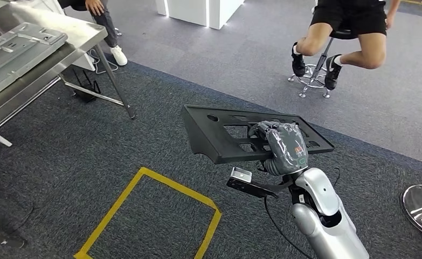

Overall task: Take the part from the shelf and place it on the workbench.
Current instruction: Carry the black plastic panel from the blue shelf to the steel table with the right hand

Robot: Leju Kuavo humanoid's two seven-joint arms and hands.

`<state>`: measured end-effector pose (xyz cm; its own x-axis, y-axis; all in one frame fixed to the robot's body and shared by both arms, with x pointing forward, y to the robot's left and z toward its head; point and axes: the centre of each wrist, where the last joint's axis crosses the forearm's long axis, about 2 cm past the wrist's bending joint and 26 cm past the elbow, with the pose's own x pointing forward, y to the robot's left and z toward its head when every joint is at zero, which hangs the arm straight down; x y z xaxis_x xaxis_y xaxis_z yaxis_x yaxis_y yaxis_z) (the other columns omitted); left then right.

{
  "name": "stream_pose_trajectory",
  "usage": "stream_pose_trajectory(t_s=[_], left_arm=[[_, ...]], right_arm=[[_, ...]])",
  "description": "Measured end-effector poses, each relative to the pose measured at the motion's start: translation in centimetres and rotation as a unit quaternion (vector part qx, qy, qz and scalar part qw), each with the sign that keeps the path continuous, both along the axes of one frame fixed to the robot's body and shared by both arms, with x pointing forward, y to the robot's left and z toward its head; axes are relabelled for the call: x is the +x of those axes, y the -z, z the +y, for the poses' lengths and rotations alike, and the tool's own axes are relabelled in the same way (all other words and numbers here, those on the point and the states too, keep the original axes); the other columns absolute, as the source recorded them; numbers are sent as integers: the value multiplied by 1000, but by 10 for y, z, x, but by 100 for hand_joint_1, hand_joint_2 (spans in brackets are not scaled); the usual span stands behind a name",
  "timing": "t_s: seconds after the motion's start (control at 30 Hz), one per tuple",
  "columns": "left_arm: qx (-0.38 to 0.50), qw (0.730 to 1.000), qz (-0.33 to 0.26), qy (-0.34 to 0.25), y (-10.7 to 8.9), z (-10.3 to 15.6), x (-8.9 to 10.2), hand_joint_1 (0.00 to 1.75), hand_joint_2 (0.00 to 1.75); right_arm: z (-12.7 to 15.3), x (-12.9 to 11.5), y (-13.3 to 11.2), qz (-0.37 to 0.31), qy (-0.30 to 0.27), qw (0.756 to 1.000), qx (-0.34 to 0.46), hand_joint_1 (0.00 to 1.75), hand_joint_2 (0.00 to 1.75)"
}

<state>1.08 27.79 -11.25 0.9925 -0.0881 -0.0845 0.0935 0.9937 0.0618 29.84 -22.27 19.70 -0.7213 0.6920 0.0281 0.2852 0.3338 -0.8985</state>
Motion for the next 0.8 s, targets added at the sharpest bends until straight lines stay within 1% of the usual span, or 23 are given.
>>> stream_pose_trajectory(t_s=[0.13,0.33,0.47,0.8], left_arm=[[-1,1000,-1,1,0,0,-2,0,175],[-1,1000,-6,2,0,-2,1,0,175],[0,1000,-3,2,0,-3,-3,0,175],[-3,1000,-8,1,0,-7,0,0,175]], right_arm=[[2,1,-1,0,-2,1000,0,175,175],[2,2,1,3,-1,1000,-1,175,175],[1,2,3,6,0,1000,-4,175,175],[0,6,1,7,5,1000,-10,175,175]])
